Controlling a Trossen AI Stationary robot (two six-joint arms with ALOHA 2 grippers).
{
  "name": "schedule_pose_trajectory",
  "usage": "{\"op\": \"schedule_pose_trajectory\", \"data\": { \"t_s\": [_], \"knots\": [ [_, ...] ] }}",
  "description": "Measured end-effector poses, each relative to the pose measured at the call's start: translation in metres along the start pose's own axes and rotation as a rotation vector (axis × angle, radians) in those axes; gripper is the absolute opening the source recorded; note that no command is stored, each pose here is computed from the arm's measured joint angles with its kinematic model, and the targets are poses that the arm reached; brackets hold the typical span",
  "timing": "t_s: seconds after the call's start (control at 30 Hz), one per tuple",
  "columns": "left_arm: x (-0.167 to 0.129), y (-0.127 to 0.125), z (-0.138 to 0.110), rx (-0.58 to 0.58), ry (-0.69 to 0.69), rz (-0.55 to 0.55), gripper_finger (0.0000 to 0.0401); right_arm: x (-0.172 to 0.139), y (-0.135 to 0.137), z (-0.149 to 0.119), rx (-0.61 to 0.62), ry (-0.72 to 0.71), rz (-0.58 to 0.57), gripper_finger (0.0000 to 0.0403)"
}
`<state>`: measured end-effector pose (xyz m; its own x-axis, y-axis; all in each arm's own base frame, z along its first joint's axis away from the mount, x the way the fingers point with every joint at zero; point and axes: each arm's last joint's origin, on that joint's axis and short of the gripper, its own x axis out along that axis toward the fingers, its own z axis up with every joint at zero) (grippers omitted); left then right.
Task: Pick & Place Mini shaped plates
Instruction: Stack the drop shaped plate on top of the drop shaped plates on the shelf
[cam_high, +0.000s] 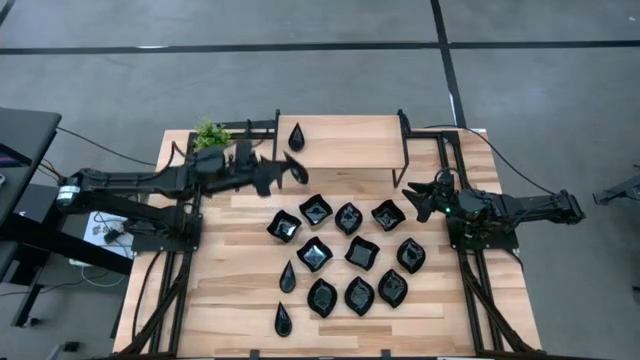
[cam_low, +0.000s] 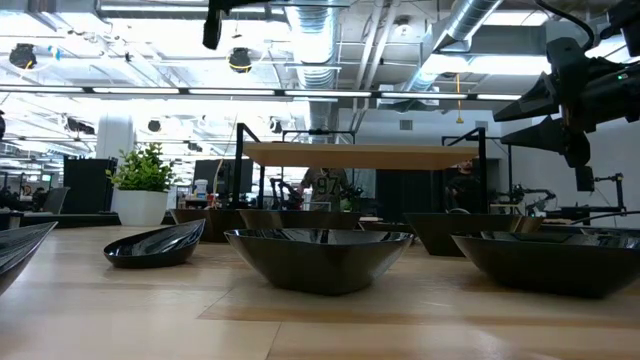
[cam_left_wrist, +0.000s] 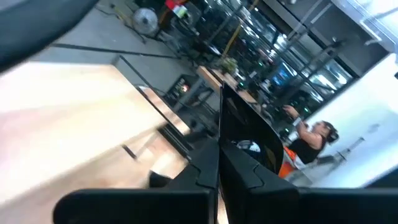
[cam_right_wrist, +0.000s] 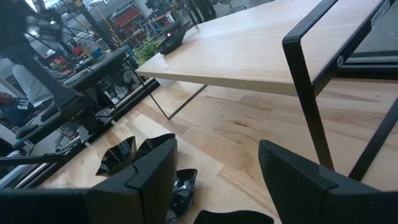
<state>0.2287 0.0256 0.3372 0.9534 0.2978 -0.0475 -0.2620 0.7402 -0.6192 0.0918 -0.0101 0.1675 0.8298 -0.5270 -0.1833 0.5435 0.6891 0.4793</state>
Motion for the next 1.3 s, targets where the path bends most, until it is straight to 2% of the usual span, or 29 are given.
{"op": "schedule_pose_trajectory", "data": {
  "t_s": [0.37,0.47,0.6,0.93,1.3],
  "knots": [
    [0.004,0.049,0.037,-0.012,-0.033,0.063,0.0004,0.0,0.0,0.0,0.0,0.0,0.0,0.0221],
    [0.005,0.054,0.047,0.008,-0.041,0.071,0.0004,0.0,0.0,0.0,0.0,0.0,0.0,0.0221],
    [0.015,0.05,0.066,0.105,-0.035,0.091,0.0003,0.0,0.0,0.0,0.0,0.0,0.0,0.0221],
    [0.058,0.055,0.1,0.26,0.218,0.296,0.0003,0.0,0.0,0.0,0.0,-0.003,-0.004,0.0221],
    [0.092,0.072,0.128,0.304,0.417,0.441,0.0003,0.0,0.0,0.0,0.0,-0.004,-0.004,0.0221]
  ]
}}
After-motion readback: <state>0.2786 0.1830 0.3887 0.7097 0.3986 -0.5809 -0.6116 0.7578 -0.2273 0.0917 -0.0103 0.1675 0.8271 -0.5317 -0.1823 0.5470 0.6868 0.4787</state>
